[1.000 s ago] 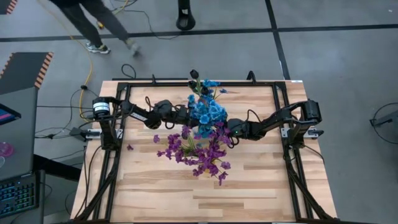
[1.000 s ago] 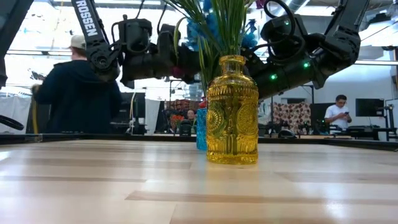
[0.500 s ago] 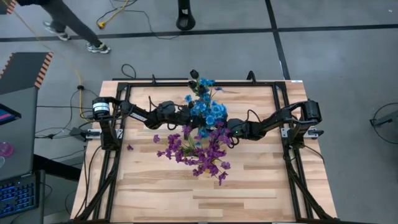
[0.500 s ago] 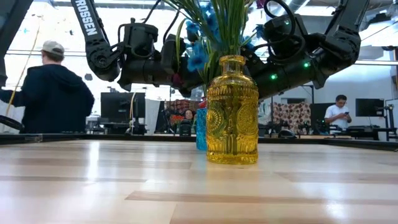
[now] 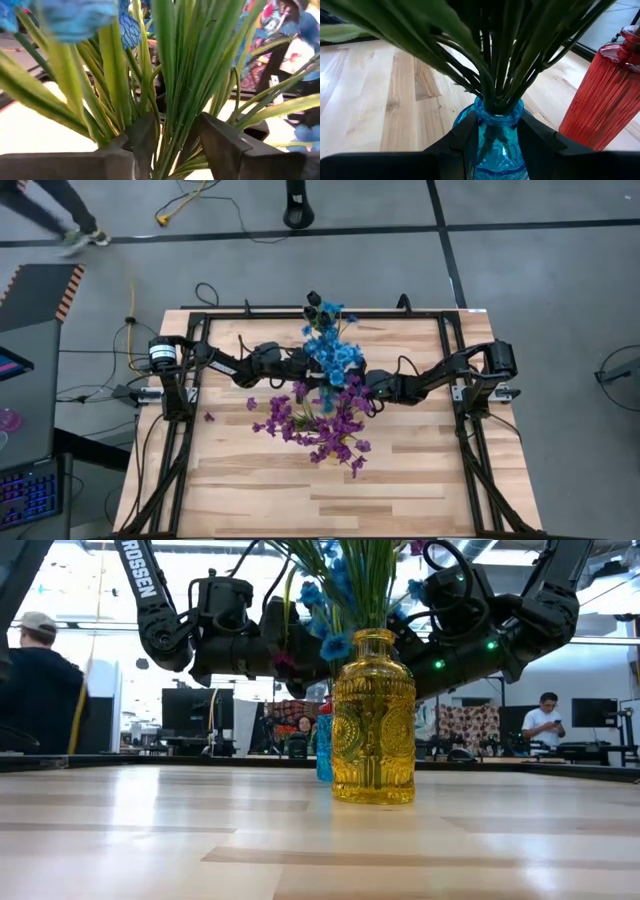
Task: Sort flowers into vase by color
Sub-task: Put the blue flower into the blue crystal vase
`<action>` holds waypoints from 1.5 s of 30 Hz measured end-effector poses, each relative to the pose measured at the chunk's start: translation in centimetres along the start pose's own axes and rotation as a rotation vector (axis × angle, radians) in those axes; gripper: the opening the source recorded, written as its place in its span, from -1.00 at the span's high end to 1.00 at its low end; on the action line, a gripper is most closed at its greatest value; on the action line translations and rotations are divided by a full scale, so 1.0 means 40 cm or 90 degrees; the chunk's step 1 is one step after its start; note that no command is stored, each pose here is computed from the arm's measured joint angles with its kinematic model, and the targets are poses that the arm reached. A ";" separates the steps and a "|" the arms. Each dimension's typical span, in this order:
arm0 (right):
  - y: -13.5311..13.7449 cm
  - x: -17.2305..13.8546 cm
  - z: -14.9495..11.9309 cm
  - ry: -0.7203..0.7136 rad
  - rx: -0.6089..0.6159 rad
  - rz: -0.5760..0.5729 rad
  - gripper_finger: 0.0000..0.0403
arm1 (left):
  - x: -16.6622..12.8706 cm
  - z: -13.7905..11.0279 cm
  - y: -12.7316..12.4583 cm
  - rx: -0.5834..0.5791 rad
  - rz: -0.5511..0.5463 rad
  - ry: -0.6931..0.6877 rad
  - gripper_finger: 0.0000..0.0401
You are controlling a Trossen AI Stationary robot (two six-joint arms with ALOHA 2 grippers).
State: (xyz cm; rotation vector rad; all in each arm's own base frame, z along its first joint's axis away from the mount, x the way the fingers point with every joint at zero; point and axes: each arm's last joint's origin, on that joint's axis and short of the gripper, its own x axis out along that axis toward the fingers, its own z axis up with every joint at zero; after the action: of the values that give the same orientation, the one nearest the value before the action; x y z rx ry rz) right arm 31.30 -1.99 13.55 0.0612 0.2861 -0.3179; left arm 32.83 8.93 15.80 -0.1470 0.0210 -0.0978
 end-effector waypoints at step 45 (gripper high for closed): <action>-0.008 -0.068 0.088 0.116 -0.025 -0.005 -0.32 | 0.014 0.018 0.000 0.017 -0.006 0.000 0.02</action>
State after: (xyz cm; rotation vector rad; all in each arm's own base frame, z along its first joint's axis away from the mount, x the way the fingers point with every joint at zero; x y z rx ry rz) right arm 29.65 -1.83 17.69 0.0500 0.4733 -0.3151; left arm 33.39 8.97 16.52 -0.1207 0.0190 -0.1071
